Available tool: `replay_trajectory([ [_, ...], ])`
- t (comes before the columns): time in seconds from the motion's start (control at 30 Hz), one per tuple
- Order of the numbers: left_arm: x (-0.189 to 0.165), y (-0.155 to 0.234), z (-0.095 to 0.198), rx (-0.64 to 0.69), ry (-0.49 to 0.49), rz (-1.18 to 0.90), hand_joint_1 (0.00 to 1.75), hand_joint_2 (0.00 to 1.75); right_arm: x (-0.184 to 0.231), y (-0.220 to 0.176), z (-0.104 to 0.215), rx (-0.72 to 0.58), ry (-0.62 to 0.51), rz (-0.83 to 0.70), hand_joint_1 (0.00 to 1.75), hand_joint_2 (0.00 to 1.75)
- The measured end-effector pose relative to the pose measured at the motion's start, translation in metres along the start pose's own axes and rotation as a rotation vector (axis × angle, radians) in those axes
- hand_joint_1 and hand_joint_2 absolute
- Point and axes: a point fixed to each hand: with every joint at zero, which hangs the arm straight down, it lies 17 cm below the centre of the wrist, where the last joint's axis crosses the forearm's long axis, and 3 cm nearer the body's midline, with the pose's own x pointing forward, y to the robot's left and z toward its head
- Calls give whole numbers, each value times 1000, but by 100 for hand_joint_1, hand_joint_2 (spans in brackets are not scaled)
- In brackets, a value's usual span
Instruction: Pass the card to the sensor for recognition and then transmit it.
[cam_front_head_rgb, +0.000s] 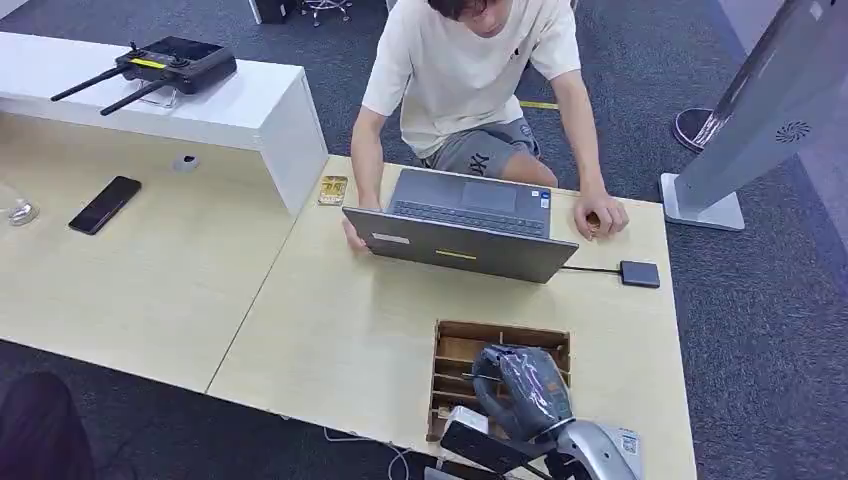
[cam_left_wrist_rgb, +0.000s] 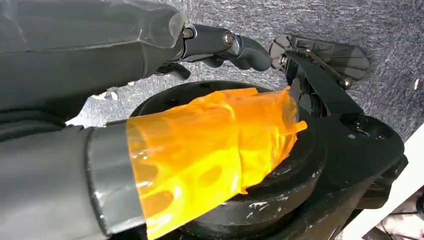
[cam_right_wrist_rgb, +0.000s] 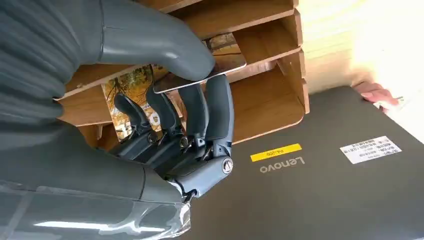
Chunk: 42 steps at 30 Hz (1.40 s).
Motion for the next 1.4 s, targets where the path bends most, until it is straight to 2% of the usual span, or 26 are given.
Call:
replay_trajectory([
  [0.27,0,-1,0,1,-3,3,0,0,2,-5,0,-18,-4,0,152,175],
  [0.6,1,-4,0,-1,-13,7,0,0,7,-39,-5,-112,-7,-48,147,175],
  [0.87,3,1,2,-27,-21,7,0,0,16,-84,-13,-204,-5,-252,143,175],
  [1.07,3,1,2,-26,-21,9,0,0,16,-88,-14,-207,-4,-278,140,175],
  [1.1,3,1,1,-26,-21,10,0,0,16,-89,-14,-208,-3,-288,143,175],
  [1.17,4,2,1,-22,-25,20,0,0,14,-125,-17,-278,-16,-409,143,175],
  [1.4,6,2,1,-20,-36,27,0,0,15,-159,-17,-357,-47,-494,148,175],
])
